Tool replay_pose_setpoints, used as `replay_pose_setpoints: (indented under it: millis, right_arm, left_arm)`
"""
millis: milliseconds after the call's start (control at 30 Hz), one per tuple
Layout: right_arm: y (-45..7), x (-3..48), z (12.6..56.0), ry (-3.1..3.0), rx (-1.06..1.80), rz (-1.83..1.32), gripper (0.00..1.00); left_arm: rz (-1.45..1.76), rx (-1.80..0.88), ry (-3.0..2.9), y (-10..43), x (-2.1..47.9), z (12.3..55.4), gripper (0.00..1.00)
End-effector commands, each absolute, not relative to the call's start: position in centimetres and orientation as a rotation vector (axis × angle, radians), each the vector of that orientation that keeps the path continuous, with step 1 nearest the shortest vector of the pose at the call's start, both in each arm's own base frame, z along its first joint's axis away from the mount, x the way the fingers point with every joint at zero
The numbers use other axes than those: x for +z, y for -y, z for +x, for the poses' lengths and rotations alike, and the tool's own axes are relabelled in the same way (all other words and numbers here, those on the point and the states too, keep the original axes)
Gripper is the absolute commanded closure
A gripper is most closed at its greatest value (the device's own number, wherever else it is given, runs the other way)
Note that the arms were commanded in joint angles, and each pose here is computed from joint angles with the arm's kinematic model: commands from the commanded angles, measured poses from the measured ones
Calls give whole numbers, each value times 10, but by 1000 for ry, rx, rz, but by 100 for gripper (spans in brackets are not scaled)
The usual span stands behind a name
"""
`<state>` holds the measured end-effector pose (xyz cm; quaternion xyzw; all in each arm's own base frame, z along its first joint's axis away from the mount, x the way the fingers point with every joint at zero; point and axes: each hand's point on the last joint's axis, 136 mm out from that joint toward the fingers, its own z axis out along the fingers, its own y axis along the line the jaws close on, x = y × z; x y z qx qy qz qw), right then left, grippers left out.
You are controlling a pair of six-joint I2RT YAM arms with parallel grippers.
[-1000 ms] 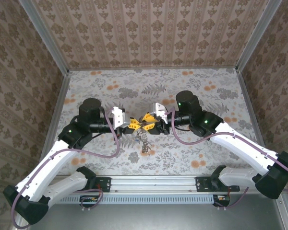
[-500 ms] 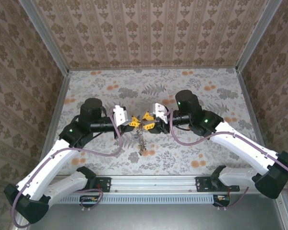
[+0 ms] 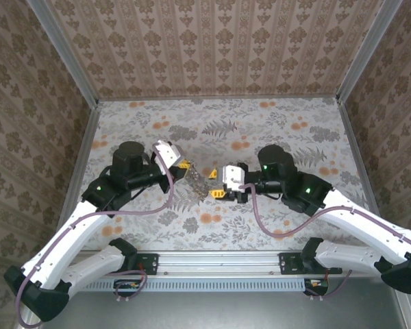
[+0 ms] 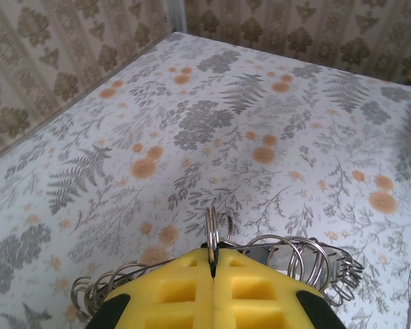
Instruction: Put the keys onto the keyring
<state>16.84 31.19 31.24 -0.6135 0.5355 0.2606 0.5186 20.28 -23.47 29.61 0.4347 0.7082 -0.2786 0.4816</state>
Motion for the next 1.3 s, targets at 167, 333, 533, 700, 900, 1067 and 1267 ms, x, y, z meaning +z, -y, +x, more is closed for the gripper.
replay_pose_setpoints:
  millis: [167, 333, 533, 700, 900, 1067, 1267]
  right_arm:
    - [-328, 289, 185, -1463, 611, -1237, 60]
    - [-340, 284, 188, -1501, 675, -1107, 63]
    - [-351, 284, 210, -1568, 809, -825, 59]
    - [-352, 276, 209, -1485, 673, -985, 59]
    - [-330, 290, 208, -1372, 464, -1235, 54]
    - [-319, 299, 227, -1438, 476, -1230, 47]
    - [-328, 291, 238, -1560, 514, -1215, 46]
  left_arm:
    - [729, -685, -1754, 220, 338, 224, 100]
    - [611, -681, -1797, 214, 337, 233, 100]
    - [500, -692, -1839, 211, 336, 240, 100]
    - [512, -702, -1845, 216, 333, 238, 100]
    - [558, -707, -1837, 219, 331, 232, 100]
    - [581, -732, -1825, 223, 333, 228, 100]
    - [581, -746, -1814, 226, 336, 227, 100]
